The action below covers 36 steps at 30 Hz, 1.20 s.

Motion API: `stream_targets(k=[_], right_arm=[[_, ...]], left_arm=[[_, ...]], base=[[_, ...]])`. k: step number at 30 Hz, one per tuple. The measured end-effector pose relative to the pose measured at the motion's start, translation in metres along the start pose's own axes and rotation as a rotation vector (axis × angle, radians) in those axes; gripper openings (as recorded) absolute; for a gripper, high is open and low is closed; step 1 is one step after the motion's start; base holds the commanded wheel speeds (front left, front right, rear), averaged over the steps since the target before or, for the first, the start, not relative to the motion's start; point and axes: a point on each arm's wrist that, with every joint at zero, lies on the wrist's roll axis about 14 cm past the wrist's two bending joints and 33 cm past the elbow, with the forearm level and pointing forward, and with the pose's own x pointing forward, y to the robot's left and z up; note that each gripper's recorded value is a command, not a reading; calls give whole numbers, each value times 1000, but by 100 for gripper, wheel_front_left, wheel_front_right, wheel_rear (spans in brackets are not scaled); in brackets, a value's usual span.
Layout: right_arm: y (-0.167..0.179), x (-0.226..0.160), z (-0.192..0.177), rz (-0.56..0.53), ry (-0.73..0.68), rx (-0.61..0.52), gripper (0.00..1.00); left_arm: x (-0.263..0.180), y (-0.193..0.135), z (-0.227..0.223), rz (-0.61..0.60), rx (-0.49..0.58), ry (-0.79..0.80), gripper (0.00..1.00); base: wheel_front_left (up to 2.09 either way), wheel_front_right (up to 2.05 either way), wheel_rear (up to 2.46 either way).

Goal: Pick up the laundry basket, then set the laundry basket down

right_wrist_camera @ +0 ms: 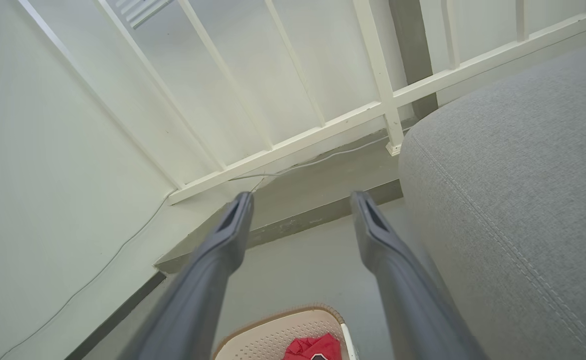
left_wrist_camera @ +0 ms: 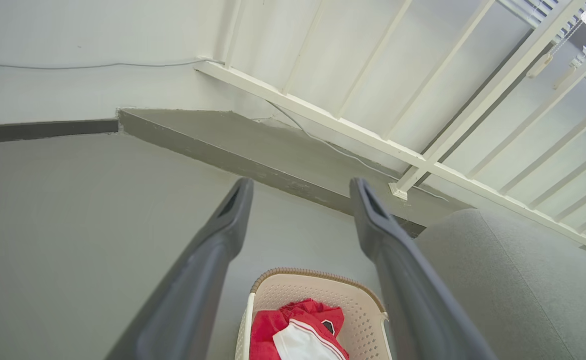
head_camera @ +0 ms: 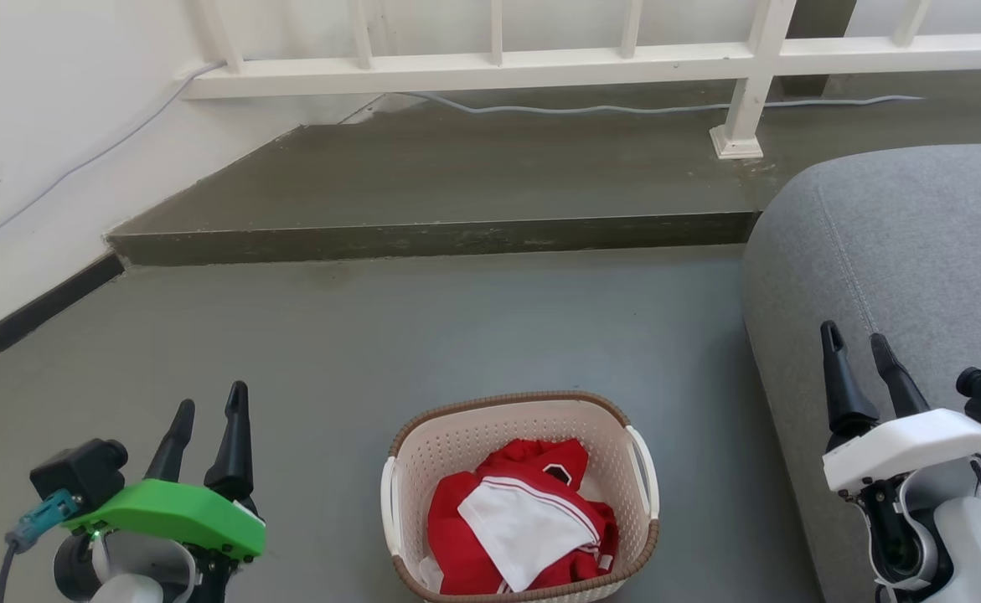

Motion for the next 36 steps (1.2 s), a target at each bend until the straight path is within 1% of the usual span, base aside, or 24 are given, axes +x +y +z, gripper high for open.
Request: stream_targets(k=[13,17,21,28,34,36], right_arm=[[9,-3,-1,31,-26,-170,100],[10,-5,-6,41,-23,-216,100],[10,-7,-11,49,-15,-288,100],[12,-9,-12,75,-27,-403,100],[15,-11,-11,92,-50,-478,100],[15,-11,-11,93,-51,-482,100]], left_arm=[[-1,-9,-2,-28,177,-18,100],[-2,-10,-8,-31,219,-2,100],[-3,-7,-12,-27,278,9,100],[-3,-12,-13,-53,387,0,100],[-3,-17,-14,-76,463,-15,100],[-3,-17,-14,-78,467,-17,100]], base=[[0,0,0],[0,0,0],[0,0,0],[0,0,0],[0,0,0],[0,0,0]])
